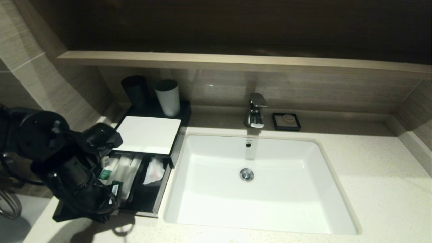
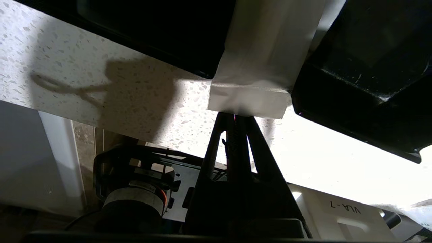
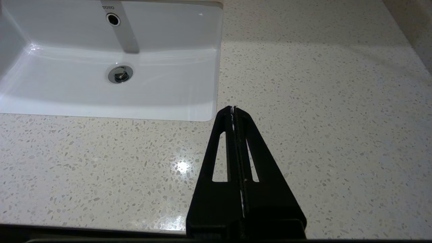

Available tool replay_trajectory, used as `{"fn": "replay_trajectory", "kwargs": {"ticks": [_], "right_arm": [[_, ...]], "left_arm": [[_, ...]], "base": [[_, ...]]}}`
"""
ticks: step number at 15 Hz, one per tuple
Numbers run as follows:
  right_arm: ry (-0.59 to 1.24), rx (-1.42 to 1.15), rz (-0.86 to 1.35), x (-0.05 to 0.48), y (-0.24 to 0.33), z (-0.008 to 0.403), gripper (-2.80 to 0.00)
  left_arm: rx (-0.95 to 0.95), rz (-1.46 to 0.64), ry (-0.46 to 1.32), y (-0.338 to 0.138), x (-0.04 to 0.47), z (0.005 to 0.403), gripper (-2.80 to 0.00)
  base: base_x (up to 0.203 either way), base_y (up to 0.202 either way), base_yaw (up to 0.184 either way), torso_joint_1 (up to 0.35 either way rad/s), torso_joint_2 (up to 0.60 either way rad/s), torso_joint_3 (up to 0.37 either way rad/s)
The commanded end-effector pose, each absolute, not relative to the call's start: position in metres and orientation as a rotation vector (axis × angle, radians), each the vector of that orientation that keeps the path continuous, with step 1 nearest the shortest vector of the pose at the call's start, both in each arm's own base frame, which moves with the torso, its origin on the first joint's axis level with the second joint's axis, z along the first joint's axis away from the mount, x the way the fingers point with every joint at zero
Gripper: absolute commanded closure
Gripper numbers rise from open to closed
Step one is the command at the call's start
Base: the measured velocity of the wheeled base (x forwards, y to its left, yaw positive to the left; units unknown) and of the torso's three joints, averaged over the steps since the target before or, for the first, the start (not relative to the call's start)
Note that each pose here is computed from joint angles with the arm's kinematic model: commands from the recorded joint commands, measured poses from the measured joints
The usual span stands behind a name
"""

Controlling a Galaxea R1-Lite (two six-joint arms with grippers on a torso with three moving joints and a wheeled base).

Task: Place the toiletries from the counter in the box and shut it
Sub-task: Place the bathroom toiletry into the drawer

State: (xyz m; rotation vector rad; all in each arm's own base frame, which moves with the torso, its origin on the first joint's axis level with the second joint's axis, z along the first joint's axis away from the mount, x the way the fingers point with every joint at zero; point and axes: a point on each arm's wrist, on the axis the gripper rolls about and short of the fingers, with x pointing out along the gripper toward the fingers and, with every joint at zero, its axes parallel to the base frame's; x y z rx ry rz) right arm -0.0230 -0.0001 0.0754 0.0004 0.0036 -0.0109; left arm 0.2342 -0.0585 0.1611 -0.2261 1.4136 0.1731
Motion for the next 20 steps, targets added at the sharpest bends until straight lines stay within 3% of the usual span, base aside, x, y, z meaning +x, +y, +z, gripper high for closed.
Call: {"fn": "replay_trajectory", "kwargs": {"ticks": [1,20], "right_arm": [[0.003,0.0,-0.011,-0.023,0.0,0.075,0.0],[0.003,0.002,-0.011,-0.023,0.0,0.075,0.0]], "left_arm": [[-0.232,0.176,1.404,-0.058,0.235,0.164,0.0],[-0.256,0.187,1.367,-0.056,0.253,0.169,0.0]], "base": [[0.0,0.0,0.0,0.0,0.0,0.0],[0.0,0.0,0.0,0.0,0.0,0.0]]}}
